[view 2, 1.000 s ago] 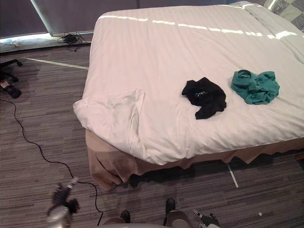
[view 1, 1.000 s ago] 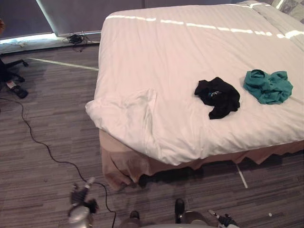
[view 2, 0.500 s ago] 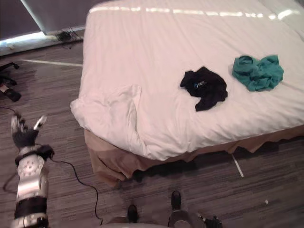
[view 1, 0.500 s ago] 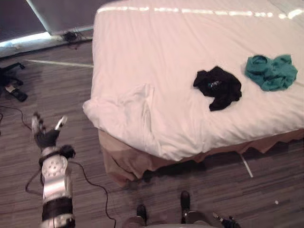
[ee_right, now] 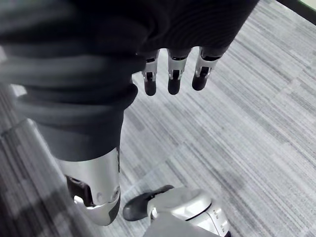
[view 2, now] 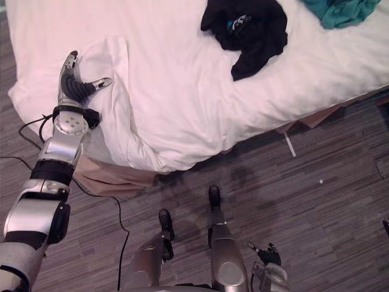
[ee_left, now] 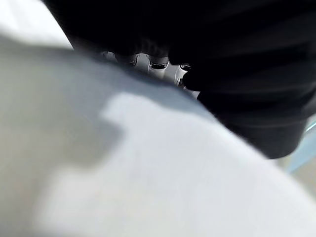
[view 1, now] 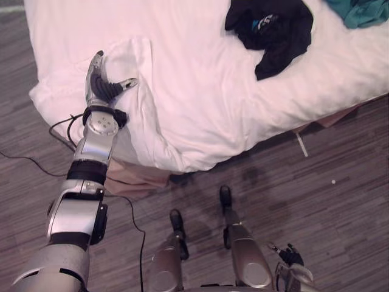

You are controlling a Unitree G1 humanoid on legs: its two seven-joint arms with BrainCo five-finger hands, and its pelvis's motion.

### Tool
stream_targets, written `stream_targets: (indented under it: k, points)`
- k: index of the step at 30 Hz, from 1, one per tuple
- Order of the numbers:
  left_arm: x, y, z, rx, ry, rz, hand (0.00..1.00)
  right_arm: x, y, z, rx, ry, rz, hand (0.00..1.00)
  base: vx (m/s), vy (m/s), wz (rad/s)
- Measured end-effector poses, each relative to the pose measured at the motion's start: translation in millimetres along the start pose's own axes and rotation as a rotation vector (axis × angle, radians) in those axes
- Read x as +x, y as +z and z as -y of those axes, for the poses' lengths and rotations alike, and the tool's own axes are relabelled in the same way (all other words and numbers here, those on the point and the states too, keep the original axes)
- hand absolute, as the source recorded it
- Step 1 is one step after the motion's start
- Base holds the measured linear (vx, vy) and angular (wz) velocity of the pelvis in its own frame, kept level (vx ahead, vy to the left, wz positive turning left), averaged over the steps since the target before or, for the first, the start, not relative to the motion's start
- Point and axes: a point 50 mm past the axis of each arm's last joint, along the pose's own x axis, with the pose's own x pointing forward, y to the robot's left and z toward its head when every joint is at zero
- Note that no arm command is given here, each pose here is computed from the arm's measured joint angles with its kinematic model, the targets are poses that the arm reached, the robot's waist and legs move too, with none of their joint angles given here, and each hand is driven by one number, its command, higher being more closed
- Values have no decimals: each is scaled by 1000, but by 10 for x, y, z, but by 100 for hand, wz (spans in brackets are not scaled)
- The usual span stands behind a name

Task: Tidy the bed and pick cloth on bed and put in laundry

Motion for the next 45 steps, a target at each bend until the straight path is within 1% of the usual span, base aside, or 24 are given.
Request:
stream_targets:
  k: [4,9,12,14,16,17,18,19,20,21,23,24,28,31,32,33,34,36,38,39,40,42,44,45]
  points:
    - [98,62,-63,70,-11,5,100,-4,106,-66,-2,19,50,0,-19,-17,-14]
    - [104,-20,-47,170,-85,-25,100,1,161,-49,25,15,70,0,-46,-5,-3]
    - [-31,-262,7,201,-147,-78,100,7,155,15,22,-1,65,0,-32,2,7]
    - [-172,-438,-9,197,-151,-102,100,8,141,65,20,-14,59,0,8,5,13]
    - [-370,-691,-97,163,-131,-157,100,8,124,130,37,-37,52,0,11,10,8]
    - [-556,-953,-192,131,-106,-239,100,-4,55,191,40,-56,28,0,11,8,4]
    - [-649,-1082,-239,119,-95,-285,100,-13,10,220,39,-63,15,0,39,6,10]
    - [-833,-1309,-328,101,-73,-368,0,-32,-93,271,32,-74,-22,0,70,4,24]
    - [-1092,-1562,-444,89,-49,-460,0,-61,-229,326,16,-82,-75,0,63,5,28]
    - [-1196,-1647,-484,92,-44,-492,0,-73,-282,345,9,-87,-94,0,45,3,33]
    - [-1631,-1949,-682,94,-5,-620,0,-113,-445,392,-1,-99,-159,0,33,5,26]
    - [-1724,-2001,-721,86,11,-648,0,-115,-458,396,-3,-100,-167,0,24,12,17]
    - [-2448,-2273,-807,-34,224,-872,0,-123,-487,449,-15,-117,-184,0,-6,9,14]
    - [-2952,-2404,-861,-62,333,-1031,0,-146,-569,517,20,-143,-231,0,1,-5,23]
    - [-3128,-2428,-847,-63,352,-1080,0,-155,-593,544,35,-154,-242,0,11,1,13]
    - [-3370,-2444,-768,-107,386,-1153,0,-164,-606,592,66,-176,-247,0,13,6,12]
    - [-3504,-2450,-738,-119,401,-1193,0,-164,-600,612,84,-187,-246,0,6,16,21]
    - [-4064,-2485,-578,-214,480,-1394,0,-173,-571,749,173,-257,-237,0,10,16,34]
    - [-4325,-2487,-509,-257,518,-1497,0,-163,-510,818,211,-290,-216,0,28,7,19]
    - [-4721,-2442,-373,-312,555,-1655,0,-114,-296,944,229,-344,-152,0,24,9,8]
    - [-4805,-2422,-330,-321,554,-1691,0,-99,-216,984,224,-354,-126,100,13,10,5]
    - [-5017,-2352,-205,-354,532,-1778,0,-65,165,1113,207,-403,8,100,5,19,5]
    - [-5048,-2327,-138,-359,499,-1795,0,-85,751,1148,140,-417,223,100,-4,33,5]
    - [-5020,-2329,-109,-350,459,-1787,0,-141,1209,1087,66,-408,388,100,0,0,0]
